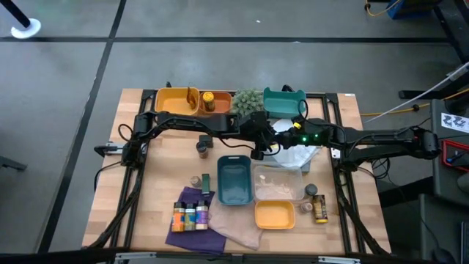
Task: Sort spices by type
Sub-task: Put the white seasoning bottle into the green bin
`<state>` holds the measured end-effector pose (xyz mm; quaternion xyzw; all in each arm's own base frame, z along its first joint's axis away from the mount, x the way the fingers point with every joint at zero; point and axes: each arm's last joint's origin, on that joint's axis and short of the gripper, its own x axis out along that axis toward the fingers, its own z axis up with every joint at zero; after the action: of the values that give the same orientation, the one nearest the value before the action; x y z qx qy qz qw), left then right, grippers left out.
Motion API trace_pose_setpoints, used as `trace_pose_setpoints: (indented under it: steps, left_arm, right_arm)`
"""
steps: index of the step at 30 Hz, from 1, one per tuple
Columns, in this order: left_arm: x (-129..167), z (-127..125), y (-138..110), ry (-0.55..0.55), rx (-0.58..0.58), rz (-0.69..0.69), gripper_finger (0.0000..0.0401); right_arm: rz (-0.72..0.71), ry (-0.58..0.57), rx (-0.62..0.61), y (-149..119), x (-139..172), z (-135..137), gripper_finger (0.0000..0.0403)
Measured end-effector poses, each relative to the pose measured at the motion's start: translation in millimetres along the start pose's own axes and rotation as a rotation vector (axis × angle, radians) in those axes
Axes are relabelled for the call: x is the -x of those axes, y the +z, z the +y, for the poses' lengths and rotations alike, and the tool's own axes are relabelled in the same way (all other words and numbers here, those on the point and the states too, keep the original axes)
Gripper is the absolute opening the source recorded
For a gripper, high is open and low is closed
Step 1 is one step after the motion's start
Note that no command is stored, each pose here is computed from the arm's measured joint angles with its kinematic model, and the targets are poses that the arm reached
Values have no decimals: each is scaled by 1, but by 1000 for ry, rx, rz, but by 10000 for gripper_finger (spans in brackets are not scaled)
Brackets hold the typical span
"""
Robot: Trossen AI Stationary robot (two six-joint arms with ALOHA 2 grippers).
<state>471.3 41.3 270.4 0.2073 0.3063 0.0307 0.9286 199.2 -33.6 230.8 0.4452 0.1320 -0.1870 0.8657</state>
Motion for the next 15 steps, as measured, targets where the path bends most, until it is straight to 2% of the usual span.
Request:
trace_pose_setpoints:
  steps: [4,10,15]
  left_arm:
    - [1,2,2,62,1,12,217]
    - [1,3,1,72,2,23,235]
    - [15,6,5,72,0,33,237]
  right_arm:
    - [3,-16,22,-1,0,-2,210]
    - [-19,-31,35,0,0,-2,208]
    - [-32,-35,41,5,0,-5,211]
